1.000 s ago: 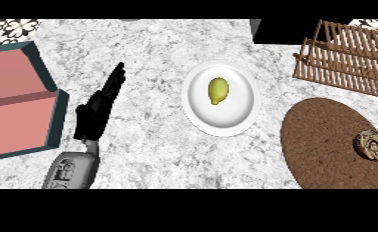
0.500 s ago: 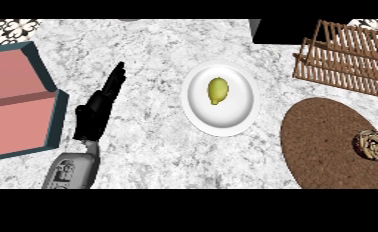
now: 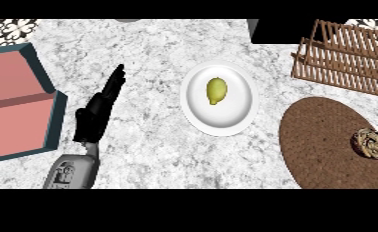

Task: Pick the bell pepper from the placemat and place it in the tiered shelf

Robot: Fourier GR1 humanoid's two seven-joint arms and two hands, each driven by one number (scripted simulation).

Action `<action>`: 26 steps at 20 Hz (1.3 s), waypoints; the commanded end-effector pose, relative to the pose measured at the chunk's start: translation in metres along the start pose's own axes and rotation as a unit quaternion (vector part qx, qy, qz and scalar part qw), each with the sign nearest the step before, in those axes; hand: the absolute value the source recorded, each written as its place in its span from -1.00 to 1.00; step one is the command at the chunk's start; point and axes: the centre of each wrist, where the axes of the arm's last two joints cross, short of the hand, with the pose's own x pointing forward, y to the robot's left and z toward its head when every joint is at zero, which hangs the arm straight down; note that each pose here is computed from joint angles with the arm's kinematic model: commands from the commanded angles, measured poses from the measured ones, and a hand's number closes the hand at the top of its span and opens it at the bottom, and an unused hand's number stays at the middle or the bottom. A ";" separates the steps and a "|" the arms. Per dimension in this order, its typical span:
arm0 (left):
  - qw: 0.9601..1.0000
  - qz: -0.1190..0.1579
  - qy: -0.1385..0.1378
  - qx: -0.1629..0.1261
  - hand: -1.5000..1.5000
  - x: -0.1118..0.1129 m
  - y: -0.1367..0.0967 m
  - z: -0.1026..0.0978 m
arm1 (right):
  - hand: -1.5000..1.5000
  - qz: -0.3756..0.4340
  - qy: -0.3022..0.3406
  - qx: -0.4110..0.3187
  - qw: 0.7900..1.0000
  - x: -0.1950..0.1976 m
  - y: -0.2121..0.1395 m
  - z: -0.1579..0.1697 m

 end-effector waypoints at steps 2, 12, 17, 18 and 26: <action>1.000 -0.003 0.008 0.005 0.00 -0.009 0.019 0.007 | -1.00 -0.058 0.009 0.013 0.998 -0.006 -0.009 0.002; 1.000 -0.005 0.001 0.000 0.00 -0.001 -0.002 0.011 | -1.00 -0.182 0.036 -0.018 0.983 0.036 -0.061 -0.031; 1.000 -0.004 0.005 0.014 0.00 -0.005 0.002 0.007 | -1.00 -0.217 0.083 -0.089 0.968 0.024 -0.111 -0.048; 1.000 -0.007 0.005 0.012 0.00 0.006 0.011 -0.003 | -1.00 -0.211 0.082 -0.092 0.970 0.036 -0.126 -0.049; 1.000 -0.007 0.008 0.029 0.00 0.001 0.015 0.010 | -1.00 -0.148 0.186 -0.047 0.970 -0.030 -0.225 -0.072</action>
